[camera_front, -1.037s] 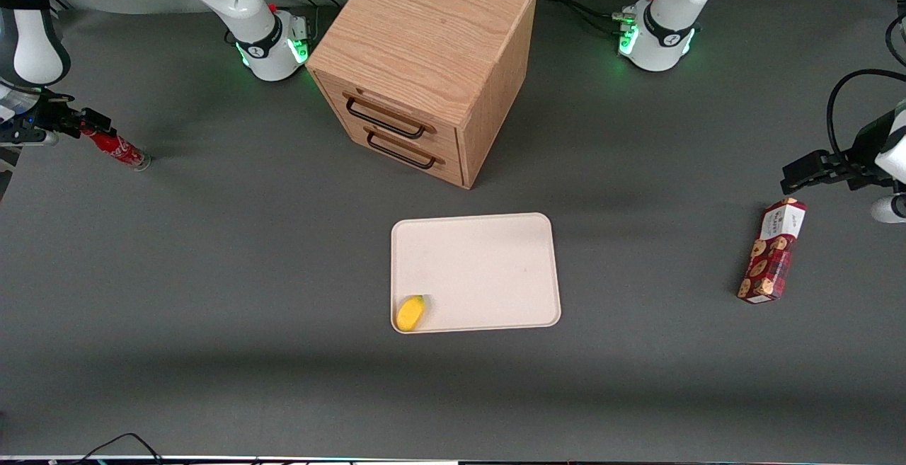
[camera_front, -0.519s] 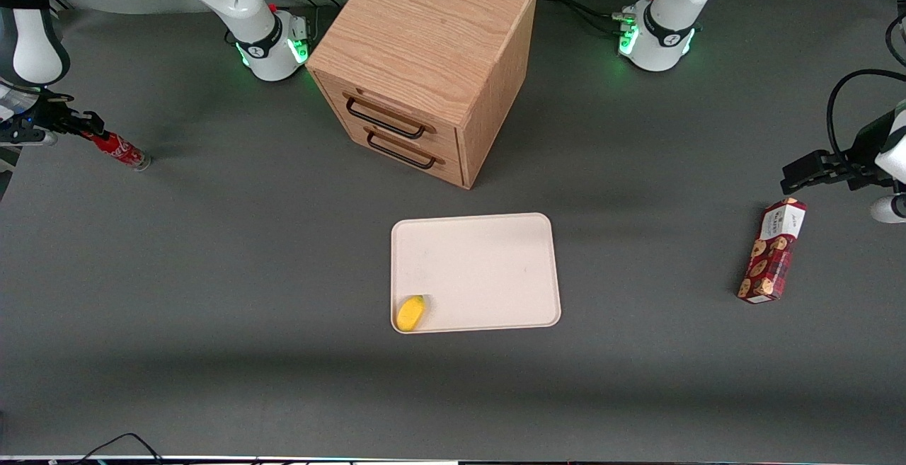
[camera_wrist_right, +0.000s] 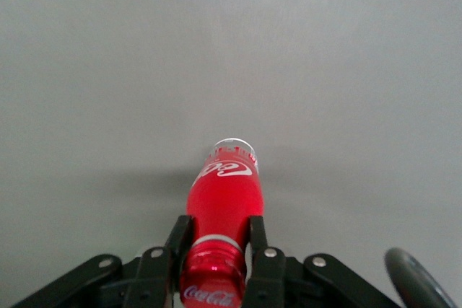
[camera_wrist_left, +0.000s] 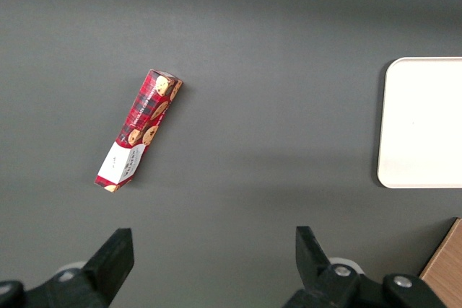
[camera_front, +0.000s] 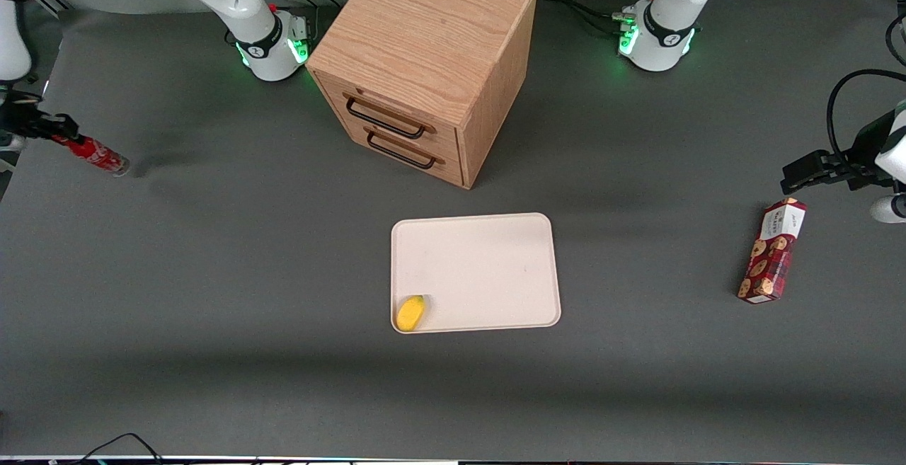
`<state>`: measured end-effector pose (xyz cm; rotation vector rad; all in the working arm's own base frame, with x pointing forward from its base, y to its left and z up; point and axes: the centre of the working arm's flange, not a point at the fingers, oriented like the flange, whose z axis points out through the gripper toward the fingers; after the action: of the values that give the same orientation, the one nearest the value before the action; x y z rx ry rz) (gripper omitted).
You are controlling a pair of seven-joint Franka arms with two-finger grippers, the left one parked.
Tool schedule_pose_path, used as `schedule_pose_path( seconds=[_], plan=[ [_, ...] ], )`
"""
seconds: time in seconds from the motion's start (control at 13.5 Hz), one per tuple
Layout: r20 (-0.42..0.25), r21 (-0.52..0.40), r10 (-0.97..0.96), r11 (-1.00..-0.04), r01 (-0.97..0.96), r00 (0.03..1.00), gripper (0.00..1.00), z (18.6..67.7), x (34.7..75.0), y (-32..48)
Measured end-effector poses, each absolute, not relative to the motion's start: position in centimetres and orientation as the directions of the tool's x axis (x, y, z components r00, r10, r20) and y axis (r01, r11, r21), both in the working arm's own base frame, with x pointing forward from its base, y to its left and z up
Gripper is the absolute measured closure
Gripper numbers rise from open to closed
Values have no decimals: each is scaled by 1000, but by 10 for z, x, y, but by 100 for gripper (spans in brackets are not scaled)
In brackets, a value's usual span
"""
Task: Place coke bottle on tray
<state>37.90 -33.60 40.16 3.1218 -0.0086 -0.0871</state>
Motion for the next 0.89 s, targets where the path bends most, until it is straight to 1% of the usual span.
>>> schedule_pose_path(
  seconds=[0.22, 0.44, 0.67, 0.89],
  plan=[
    [-25, 67, 7, -998, 9, 1000, 63, 501, 438, -302],
    [-9, 92, 3, -996, 3, 1000, 63, 579, 486, -226],
    [-2, 87, -53, -995, -53, 999, 63, 632, 521, -119],
    [21, 56, -126, -990, -127, 992, 63, 652, 537, 9]
  ],
)
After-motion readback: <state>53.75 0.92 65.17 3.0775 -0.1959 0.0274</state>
